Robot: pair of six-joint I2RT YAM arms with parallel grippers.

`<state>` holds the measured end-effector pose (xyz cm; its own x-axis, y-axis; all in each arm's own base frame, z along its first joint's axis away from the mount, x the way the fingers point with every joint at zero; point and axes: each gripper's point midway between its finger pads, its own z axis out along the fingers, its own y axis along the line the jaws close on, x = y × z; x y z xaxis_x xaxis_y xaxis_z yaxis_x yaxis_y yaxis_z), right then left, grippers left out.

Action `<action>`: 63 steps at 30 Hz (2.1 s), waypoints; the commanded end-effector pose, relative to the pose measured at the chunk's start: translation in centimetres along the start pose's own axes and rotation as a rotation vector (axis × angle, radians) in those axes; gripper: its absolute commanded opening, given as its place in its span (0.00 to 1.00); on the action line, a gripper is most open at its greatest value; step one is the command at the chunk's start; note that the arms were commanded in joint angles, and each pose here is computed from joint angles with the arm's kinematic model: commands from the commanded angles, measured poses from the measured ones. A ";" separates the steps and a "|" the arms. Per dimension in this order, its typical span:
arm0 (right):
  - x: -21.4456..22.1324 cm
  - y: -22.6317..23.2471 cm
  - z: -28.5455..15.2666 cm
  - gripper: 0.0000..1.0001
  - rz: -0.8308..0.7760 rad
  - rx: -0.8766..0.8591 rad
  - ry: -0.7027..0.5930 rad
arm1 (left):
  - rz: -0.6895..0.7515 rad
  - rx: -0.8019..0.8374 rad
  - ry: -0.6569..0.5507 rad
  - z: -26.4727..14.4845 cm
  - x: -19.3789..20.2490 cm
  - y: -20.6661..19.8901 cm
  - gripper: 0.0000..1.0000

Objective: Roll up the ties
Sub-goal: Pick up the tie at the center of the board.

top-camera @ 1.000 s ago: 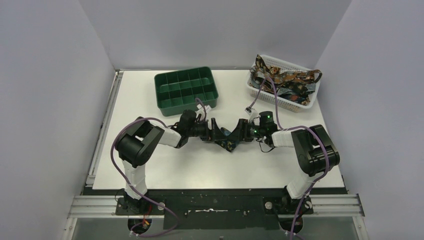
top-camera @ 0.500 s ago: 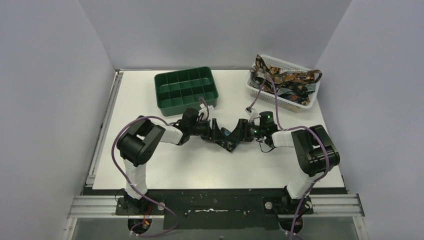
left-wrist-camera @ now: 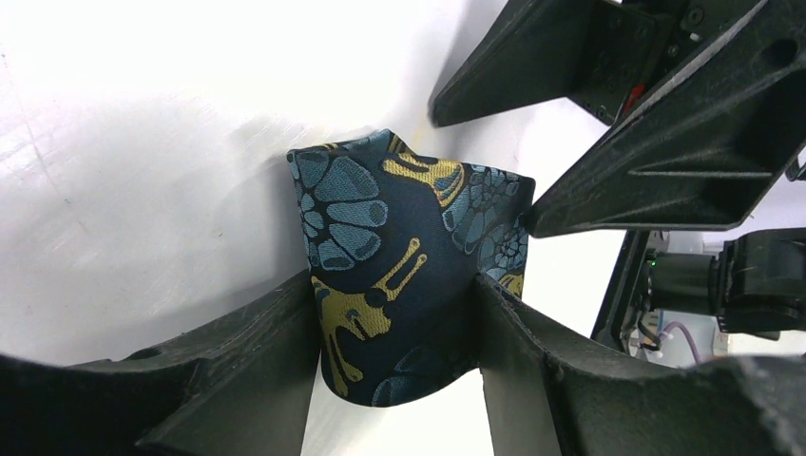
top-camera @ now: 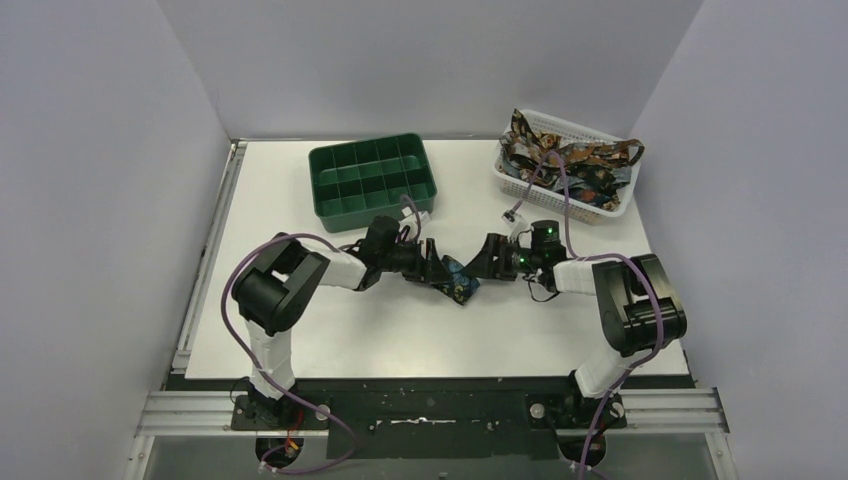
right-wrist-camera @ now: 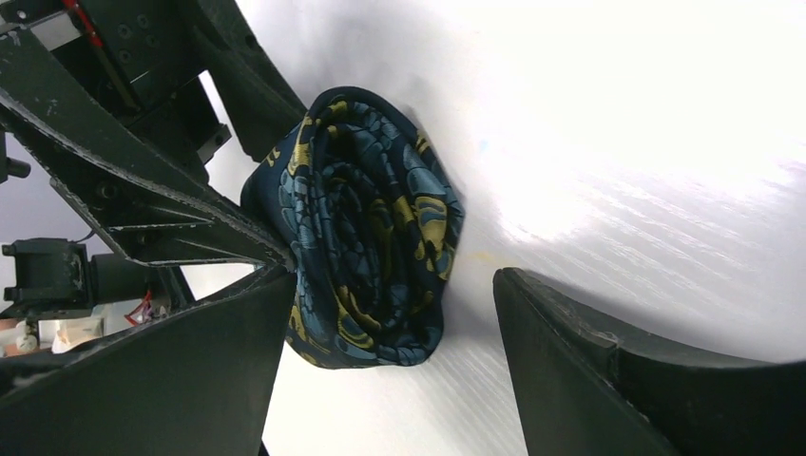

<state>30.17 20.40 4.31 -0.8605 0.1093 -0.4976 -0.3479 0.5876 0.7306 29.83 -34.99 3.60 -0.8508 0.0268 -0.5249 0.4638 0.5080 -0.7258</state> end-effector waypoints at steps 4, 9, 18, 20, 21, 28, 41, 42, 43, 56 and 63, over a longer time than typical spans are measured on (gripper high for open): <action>-1.8 1.5 -0.4 0.81 -0.156 -0.085 -0.028 | 0.068 -0.076 0.028 -0.9 1.8 1.5 0.53; -3.1 3.1 -1.3 0.84 -0.311 -0.122 -0.135 | 0.145 -0.049 0.017 -1.1 1.7 0.7 0.52; -2.9 3.3 -0.9 0.92 -0.614 -0.185 -0.055 | 0.202 0.003 0.005 -0.9 1.4 -0.2 0.51; -2.3 2.8 -0.6 0.93 -0.650 -0.192 -0.003 | 0.207 0.011 0.001 -0.9 1.2 -0.5 0.51; -2.0 2.8 -0.5 0.93 -0.657 -0.205 0.019 | 0.213 0.012 -0.001 -0.9 1.1 -0.6 0.51; -0.6 3.7 1.0 0.93 -0.654 -0.307 0.129 | 0.247 0.005 0.000 -1.3 1.0 -0.7 0.48; 3.3 3.7 3.2 0.85 -0.578 -0.381 0.322 | 0.256 -0.007 -0.009 -1.5 1.1 -0.5 0.47; 3.5 3.8 3.1 0.83 -0.574 -0.390 0.327 | 0.256 -0.010 -0.010 -1.5 1.1 -0.5 0.47; 3.9 3.8 2.9 0.81 -0.575 -0.401 0.335 | 0.257 -0.012 -0.013 -1.5 1.0 -0.5 0.47; 5.1 4.1 3.5 0.58 -0.560 -0.431 0.386 | 0.259 -0.041 -0.038 -2.1 1.0 -0.1 0.45; 4.9 5.3 3.8 0.37 -0.563 -0.453 0.400 | 0.257 -0.055 -0.073 -2.5 0.6 -0.2 0.45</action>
<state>26.35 25.86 3.54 -0.5643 -0.4282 -0.7059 -0.8115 0.1305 0.5696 27.39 -33.28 3.51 -0.7361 0.1308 -0.6641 0.6242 0.5106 -0.5913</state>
